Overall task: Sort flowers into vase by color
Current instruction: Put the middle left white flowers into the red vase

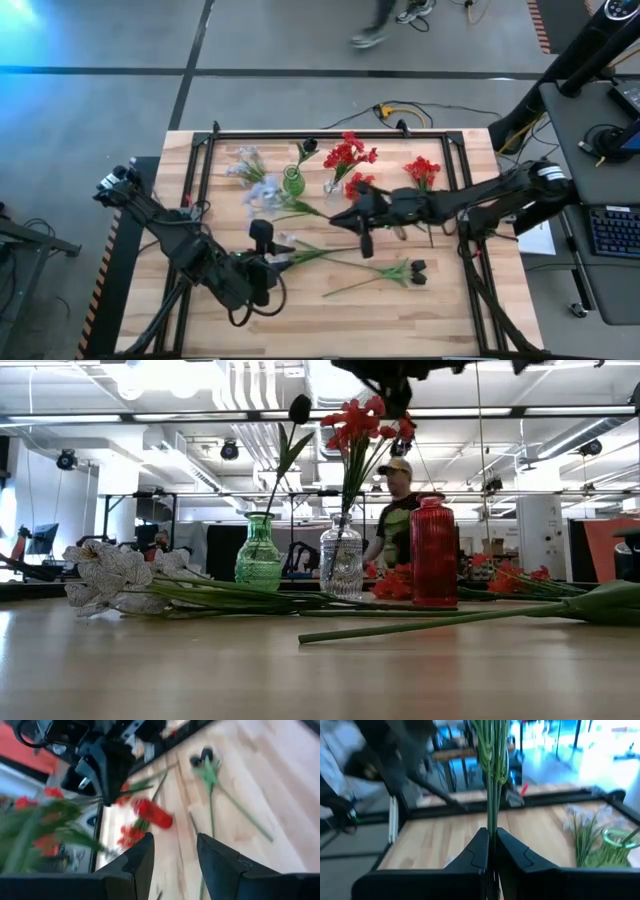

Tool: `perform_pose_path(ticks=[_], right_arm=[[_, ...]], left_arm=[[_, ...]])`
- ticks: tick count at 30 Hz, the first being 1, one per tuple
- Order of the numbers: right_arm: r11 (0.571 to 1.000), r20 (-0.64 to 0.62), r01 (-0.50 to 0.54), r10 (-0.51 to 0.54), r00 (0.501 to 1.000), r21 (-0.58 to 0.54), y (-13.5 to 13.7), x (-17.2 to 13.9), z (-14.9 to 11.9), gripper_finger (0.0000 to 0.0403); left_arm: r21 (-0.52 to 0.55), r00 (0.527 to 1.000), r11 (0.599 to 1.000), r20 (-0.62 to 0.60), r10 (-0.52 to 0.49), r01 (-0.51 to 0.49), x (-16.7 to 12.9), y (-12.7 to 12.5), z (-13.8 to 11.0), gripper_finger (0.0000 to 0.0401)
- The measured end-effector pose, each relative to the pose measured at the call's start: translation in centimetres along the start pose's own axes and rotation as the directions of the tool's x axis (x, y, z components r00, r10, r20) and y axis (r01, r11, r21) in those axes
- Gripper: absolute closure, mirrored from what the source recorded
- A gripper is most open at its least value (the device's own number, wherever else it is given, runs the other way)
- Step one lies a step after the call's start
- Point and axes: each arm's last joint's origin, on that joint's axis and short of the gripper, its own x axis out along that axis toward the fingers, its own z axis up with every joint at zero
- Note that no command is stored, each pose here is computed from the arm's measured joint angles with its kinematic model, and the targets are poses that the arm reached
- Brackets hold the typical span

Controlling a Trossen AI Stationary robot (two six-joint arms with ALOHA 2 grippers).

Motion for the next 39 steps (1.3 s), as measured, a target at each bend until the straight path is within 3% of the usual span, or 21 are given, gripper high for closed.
perform_pose_path(ticks=[5,10,15,24,31,39], right_arm=[[0.999,0.128,0.034,-0.035,0.991,0.014,-0.5,-2.1,-1.3,0.039],[0.996,0.211,0.086,-0.085,0.974,0.003,-0.9,-3.4,-2.4,0.039],[0.995,0.336,0.096,-0.089,0.938,-0.004,-1.2,-4.5,-3.1,0.039],[0.989,0.423,0.139,-0.105,0.9,-0.051,-1.5,-5.6,-4.0,0.039],[0.984,0.506,0.162,-0.1,0.856,-0.079,-1.5,-6.4,-3.8,0.039],[0.97,0.518,0.199,-0.099,0.85,-0.14,-1.6,-6.6,-3.9,0.039]], left_arm=[[-0.038,0.987,0.999,0.161,0.017,-0.011,0.4,-0.6,-1.9,0.0275],[-0.147,0.946,0.989,0.321,0.032,0.016,0.0,-0.4,-3.7,0.0288],[-0.259,0.912,0.965,0.403,0.07,0.041,-0.2,-0.4,-5.8,0.0297],[-0.419,0.908,0.908,0.384,0.164,0.013,-0.3,0.0,-7.7,0.0299],[-0.467,0.906,0.883,0.352,0.234,-0.046,-0.6,0.4,-7.5,0.0299],[-0.492,0.903,0.863,0.308,0.298,-0.117,-0.6,0.6,-7.6,0.0299]])
